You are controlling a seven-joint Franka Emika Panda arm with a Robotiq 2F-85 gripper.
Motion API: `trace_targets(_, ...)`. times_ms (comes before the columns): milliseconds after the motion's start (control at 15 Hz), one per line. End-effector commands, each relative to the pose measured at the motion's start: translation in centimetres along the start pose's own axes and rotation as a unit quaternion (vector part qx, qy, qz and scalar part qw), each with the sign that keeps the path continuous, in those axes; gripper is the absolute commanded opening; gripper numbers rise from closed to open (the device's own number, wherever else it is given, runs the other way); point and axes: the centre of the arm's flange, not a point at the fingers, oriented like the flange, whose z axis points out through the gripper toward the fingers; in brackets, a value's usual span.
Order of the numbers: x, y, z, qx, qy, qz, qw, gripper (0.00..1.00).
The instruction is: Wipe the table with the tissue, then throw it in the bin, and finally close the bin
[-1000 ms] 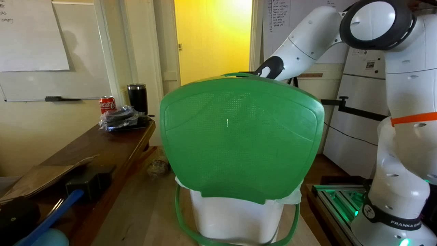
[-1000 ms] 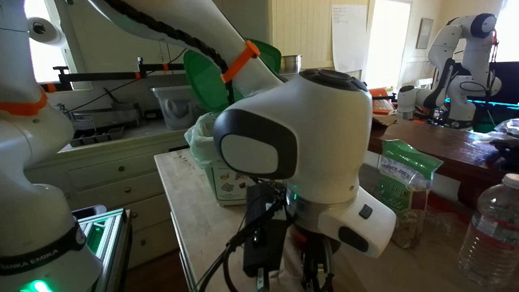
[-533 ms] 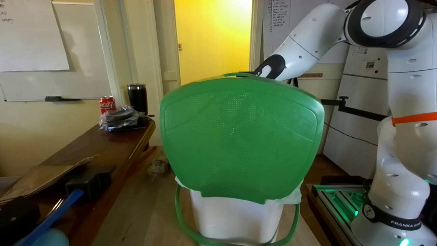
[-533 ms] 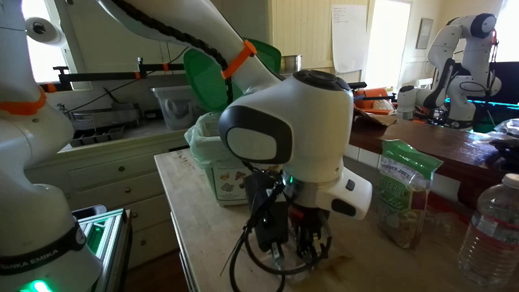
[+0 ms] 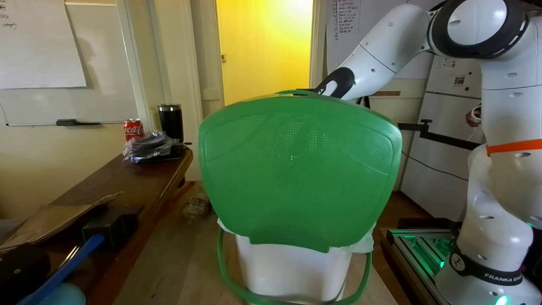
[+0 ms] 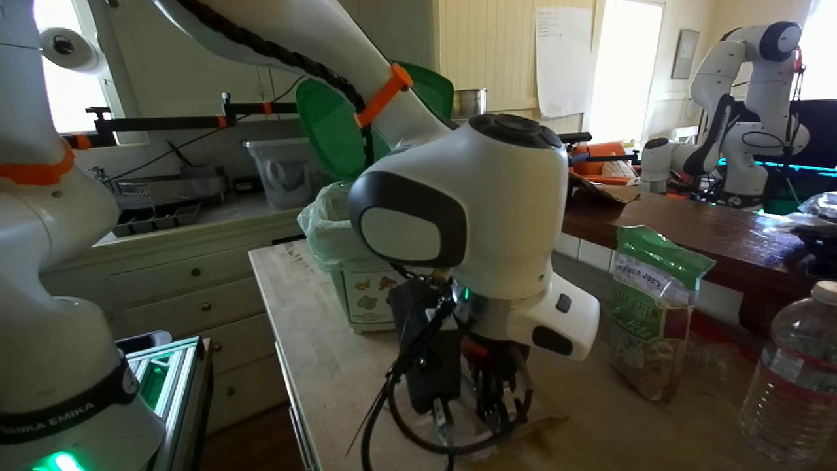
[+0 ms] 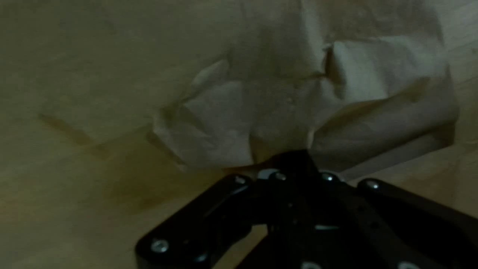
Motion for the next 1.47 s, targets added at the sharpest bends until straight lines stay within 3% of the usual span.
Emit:
trace_targets(0,-3.6,6.1,1.2,-0.016,-0.007,0.054,0.9984,0.01)
trace_targets(133,-4.5,8.0,1.0,-0.017,-0.006,0.074,0.9971,0.01)
trace_targets(267,-4.6,7.7,1.0,-0.01,-0.01,0.072,0.9973,0.01)
trace_targets(933,-0.1,-2.4,2.1,0.035,-0.004,-0.031,0.9989,0.01)
trace_targets(1400,-2.3,2.9,2.1,0.014,-0.009,0.026,0.9995,0.01)
